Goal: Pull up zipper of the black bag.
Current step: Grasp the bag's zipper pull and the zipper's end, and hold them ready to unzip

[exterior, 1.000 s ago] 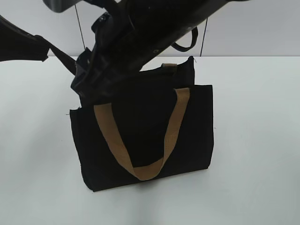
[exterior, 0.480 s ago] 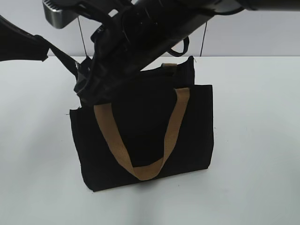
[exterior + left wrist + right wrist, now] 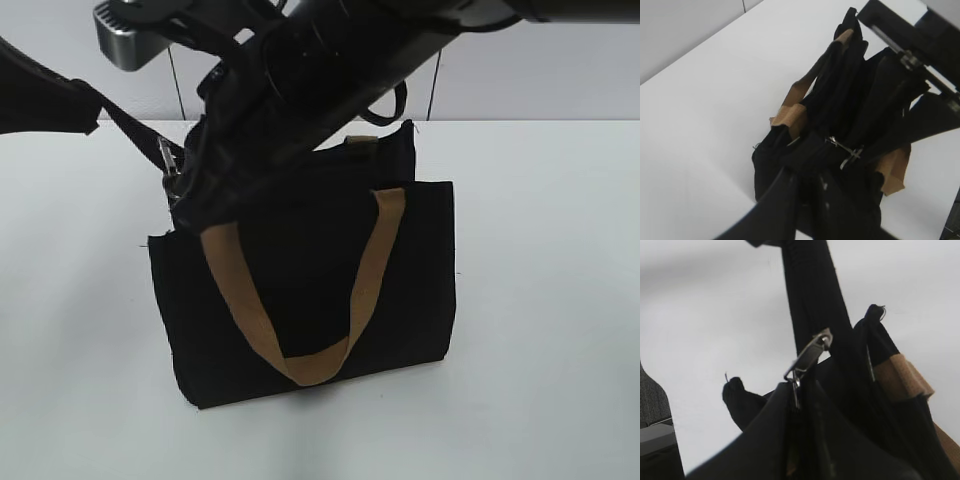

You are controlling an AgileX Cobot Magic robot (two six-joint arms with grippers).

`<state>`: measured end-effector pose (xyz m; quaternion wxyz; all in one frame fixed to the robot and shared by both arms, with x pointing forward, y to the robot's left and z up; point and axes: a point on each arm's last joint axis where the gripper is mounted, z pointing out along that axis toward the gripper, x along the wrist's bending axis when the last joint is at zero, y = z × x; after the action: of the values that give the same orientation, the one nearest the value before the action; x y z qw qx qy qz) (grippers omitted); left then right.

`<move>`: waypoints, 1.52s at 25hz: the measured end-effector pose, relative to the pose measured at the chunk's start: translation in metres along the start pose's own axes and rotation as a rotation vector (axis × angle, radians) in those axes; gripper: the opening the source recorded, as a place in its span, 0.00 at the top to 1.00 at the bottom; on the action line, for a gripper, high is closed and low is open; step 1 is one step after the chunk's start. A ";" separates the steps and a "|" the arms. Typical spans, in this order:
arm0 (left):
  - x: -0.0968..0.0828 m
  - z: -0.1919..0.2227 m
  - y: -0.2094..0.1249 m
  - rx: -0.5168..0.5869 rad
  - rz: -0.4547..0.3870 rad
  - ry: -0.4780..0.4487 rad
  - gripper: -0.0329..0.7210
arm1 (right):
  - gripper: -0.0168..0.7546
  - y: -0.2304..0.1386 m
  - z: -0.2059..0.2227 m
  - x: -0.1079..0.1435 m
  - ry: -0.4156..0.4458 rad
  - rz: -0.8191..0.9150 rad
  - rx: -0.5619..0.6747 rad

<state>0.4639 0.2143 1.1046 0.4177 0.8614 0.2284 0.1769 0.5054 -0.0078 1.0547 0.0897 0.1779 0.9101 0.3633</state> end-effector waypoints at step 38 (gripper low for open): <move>0.002 0.034 -0.058 0.231 -0.017 -0.001 0.92 | 0.98 -0.023 -0.027 -0.041 -0.008 0.409 0.088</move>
<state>0.4680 0.2254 1.0390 0.3171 0.9020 0.2545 0.1453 0.5291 -0.0560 1.0602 0.0101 0.3640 0.8697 0.3332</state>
